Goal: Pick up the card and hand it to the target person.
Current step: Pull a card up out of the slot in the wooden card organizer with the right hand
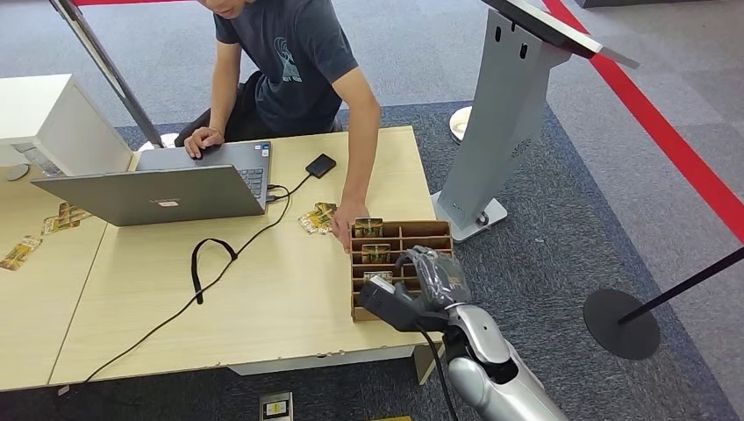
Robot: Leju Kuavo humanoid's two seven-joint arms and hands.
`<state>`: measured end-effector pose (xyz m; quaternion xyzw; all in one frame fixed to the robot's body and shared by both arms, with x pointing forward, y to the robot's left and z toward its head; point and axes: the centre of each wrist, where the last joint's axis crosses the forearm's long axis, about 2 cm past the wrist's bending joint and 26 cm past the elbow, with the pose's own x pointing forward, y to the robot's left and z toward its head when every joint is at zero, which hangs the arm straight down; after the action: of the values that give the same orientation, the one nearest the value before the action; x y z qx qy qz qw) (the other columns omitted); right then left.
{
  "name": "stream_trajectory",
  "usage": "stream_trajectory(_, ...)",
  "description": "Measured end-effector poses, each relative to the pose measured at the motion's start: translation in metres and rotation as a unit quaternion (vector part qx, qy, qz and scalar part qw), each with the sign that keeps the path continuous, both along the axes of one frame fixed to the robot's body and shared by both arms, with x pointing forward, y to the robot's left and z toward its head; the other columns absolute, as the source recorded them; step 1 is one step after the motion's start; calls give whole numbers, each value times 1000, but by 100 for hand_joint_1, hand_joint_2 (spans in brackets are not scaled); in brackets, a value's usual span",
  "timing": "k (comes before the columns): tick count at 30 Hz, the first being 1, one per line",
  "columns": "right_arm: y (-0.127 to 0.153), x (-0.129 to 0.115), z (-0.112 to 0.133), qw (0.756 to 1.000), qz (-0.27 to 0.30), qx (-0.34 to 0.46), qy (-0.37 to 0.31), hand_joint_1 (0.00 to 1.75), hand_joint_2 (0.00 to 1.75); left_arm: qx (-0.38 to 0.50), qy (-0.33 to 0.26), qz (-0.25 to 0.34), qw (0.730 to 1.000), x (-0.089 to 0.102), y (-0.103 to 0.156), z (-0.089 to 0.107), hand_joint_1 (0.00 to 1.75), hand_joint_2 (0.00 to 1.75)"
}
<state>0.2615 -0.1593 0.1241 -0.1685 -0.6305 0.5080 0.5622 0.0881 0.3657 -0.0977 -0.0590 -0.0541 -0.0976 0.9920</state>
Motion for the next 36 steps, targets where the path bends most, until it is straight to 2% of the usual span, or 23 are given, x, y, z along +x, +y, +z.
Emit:
stream_trajectory(15, 14, 7, 3, 1000, 30, -1, -4, 86, 175, -4, 3, 18, 1000, 0, -1, 0, 0, 0)
stream_trajectory(21, 9, 5, 0, 1000, 24, -1, -1, 85, 175, -4, 3, 6, 1000, 0, -1, 0, 0, 0)
stream_trajectory(36, 14, 8, -4, 1000, 29, -10, 8, 83, 175, -7, 5, 20, 1000, -1, -2, 0, 0, 0)
